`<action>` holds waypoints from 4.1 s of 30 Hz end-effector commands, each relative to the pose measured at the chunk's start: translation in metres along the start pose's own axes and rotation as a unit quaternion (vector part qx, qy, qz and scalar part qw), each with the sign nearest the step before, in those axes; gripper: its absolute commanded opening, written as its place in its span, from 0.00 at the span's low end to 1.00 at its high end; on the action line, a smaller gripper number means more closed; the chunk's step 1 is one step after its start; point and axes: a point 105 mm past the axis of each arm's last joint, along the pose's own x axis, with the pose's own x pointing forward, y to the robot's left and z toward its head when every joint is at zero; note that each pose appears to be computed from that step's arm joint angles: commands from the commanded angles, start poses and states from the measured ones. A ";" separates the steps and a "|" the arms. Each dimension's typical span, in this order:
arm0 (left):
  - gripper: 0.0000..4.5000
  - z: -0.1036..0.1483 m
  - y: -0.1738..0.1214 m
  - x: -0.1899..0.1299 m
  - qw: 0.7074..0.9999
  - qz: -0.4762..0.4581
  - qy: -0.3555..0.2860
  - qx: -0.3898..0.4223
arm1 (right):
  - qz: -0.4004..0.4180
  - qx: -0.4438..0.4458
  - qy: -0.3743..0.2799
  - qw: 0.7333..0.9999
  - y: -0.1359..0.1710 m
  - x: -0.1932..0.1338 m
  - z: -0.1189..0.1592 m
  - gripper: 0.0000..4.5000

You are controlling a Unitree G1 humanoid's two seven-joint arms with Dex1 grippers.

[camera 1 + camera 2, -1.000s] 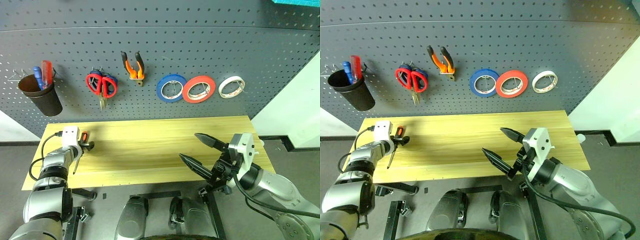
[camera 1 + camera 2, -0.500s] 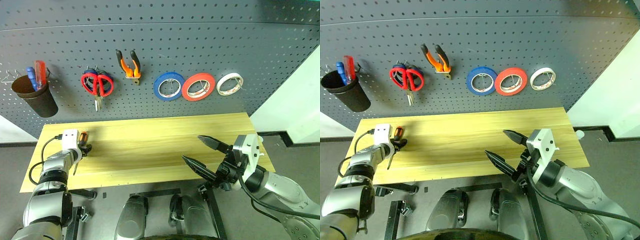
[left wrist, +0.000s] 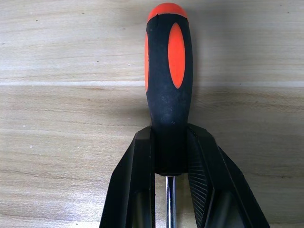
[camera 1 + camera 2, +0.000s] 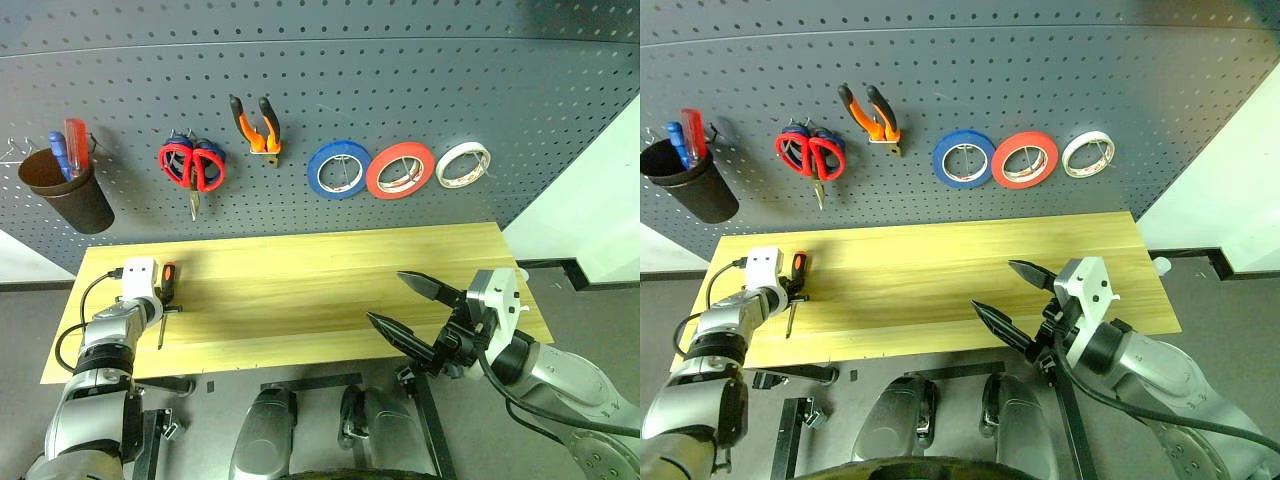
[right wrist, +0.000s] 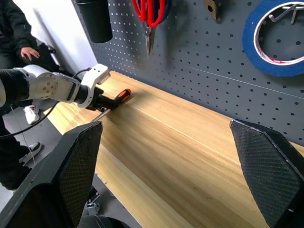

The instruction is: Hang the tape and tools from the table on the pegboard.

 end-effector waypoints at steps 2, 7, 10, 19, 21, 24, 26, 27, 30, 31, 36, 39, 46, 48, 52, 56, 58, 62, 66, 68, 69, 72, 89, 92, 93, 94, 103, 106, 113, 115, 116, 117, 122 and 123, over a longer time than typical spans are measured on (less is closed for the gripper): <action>0.12 0.032 0.000 -0.019 0.997 -0.010 -0.067 -0.025 | 0.014 -0.019 -0.020 1.000 0.005 0.003 0.011 1.00; 0.12 0.040 -0.007 -0.052 0.993 -0.022 -0.106 -0.044 | 0.018 -0.021 -0.025 0.999 0.003 0.010 0.010 1.00; 0.12 0.034 -0.011 -0.072 0.992 -0.022 -0.120 -0.031 | 0.018 -0.021 -0.025 0.999 0.002 0.010 0.008 1.00; 0.12 0.042 -0.036 -0.115 0.971 0.013 -0.234 0.048 | 0.016 -0.032 -0.046 0.998 -0.009 0.026 0.003 1.00; 0.12 0.054 -0.041 -0.126 0.956 0.027 -0.282 0.080 | 0.015 -0.036 -0.052 0.998 -0.013 0.029 0.003 1.00; 0.12 0.076 -0.043 -0.146 0.930 0.062 -0.354 0.083 | 0.011 -0.042 -0.060 0.997 -0.019 0.033 0.001 1.00; 0.12 0.096 -0.044 -0.157 0.908 0.096 -0.400 0.084 | 0.008 -0.045 -0.064 0.997 -0.024 0.037 -0.002 1.00; 0.12 0.110 -0.046 -0.166 0.892 0.110 -0.429 0.086 | 0.006 -0.047 -0.067 0.997 -0.027 0.038 -0.003 1.00; 0.12 0.135 -0.050 -0.179 0.860 0.129 -0.483 0.100 | 0.006 -0.051 -0.075 0.996 -0.032 0.045 -0.006 1.00; 0.12 0.144 -0.049 -0.185 0.847 0.137 -0.502 0.110 | 0.007 -0.053 -0.079 0.995 -0.034 0.047 -0.005 1.00; 0.12 0.173 -0.041 -0.204 0.795 0.176 -0.563 0.141 | 0.012 -0.060 -0.100 0.993 -0.039 0.050 0.001 1.00; 0.12 0.192 -0.036 -0.213 0.763 0.198 -0.597 0.149 | 0.027 -0.050 -0.130 0.990 -0.033 0.047 0.010 1.00; 0.12 0.246 -0.035 -0.219 0.705 0.198 -0.655 0.186 | 0.058 -0.038 -0.170 0.983 -0.019 0.049 0.029 1.00; 0.12 0.262 -0.037 -0.215 0.696 0.190 -0.666 0.186 | 0.057 -0.038 -0.171 0.983 -0.018 0.049 0.030 1.00; 0.12 0.292 -0.041 -0.203 0.691 0.178 -0.680 0.172 | 0.056 -0.039 -0.171 0.983 -0.016 0.047 0.032 1.00; 0.12 0.310 -0.057 -0.173 0.718 0.142 -0.663 0.159 | 0.051 -0.039 -0.170 0.983 -0.013 0.044 0.034 1.00; 0.12 0.313 -0.068 -0.159 0.734 0.120 -0.649 0.158 | 0.047 -0.038 -0.168 0.984 -0.010 0.042 0.033 1.00; 0.12 0.314 -0.085 -0.140 0.754 0.091 -0.631 0.158 | 0.038 -0.035 -0.163 0.985 -0.008 0.039 0.031 1.00; 0.12 0.315 -0.095 -0.130 0.769 0.071 -0.616 0.155 | 0.028 -0.034 -0.159 0.986 -0.006 0.037 0.030 1.00; 0.12 0.313 -0.097 -0.124 0.778 0.065 -0.604 0.157 | 0.027 -0.034 -0.158 0.987 -0.006 0.036 0.030 1.00; 0.12 0.312 -0.098 -0.122 0.780 0.064 -0.601 0.159 | 0.025 -0.033 -0.156 0.987 -0.006 0.036 0.030 1.00; 0.12 0.313 -0.101 -0.121 0.782 0.058 -0.600 0.157 | 0.023 -0.032 -0.152 0.988 -0.005 0.035 0.028 1.00; 0.34 0.298 -0.082 -0.119 0.776 0.094 -0.602 0.166 | 0.013 -0.034 -0.136 0.990 -0.005 0.038 0.024 1.00; 0.56 0.301 -0.080 -0.122 0.770 0.103 -0.605 0.172 | 0.013 -0.035 -0.135 0.990 -0.006 0.038 0.024 1.00; 0.63 0.301 -0.078 -0.123 0.768 0.108 -0.609 0.170 | 0.013 -0.035 -0.135 0.990 -0.006 0.039 0.025 1.00; 0.71 0.302 -0.078 -0.124 0.767 0.110 -0.609 0.169 | 0.013 -0.035 -0.135 0.990 -0.006 0.039 0.025 1.00; 0.99 0.309 -0.084 -0.136 0.750 0.096 -0.637 0.148 | 0.008 -0.037 -0.134 0.990 -0.008 0.039 0.024 1.00; 0.99 0.318 -0.088 -0.155 0.724 0.084 -0.672 0.130 | 0.007 -0.039 -0.133 0.990 -0.009 0.039 0.023 1.00; 0.99 0.313 -0.114 -0.195 0.694 -0.016 -0.700 0.169 | 0.006 -0.049 -0.140 0.989 -0.014 0.042 0.024 1.00; 0.99 0.301 -0.119 -0.206 0.690 -0.034 -0.699 0.185 | 0.004 -0.054 -0.142 0.988 -0.018 0.044 0.023 1.00; 0.99 0.296 -0.120 -0.211 0.691 -0.039 -0.697 0.187 | 0.004 -0.055 -0.142 0.988 -0.020 0.045 0.022 1.00; 0.99 0.291 -0.120 -0.217 0.691 -0.041 -0.697 0.186 | 0.003 -0.057 -0.144 0.988 -0.022 0.046 0.022 1.00; 0.99 0.243 -0.119 -0.188 0.769 -0.060 -0.611 0.177 | -0.003 -0.066 -0.150 0.987 -0.037 0.050 0.017 1.00; 0.99 0.229 -0.121 -0.176 0.789 -0.066 -0.585 0.179 | -0.006 -0.069 -0.150 0.986 -0.040 0.050 0.016 1.00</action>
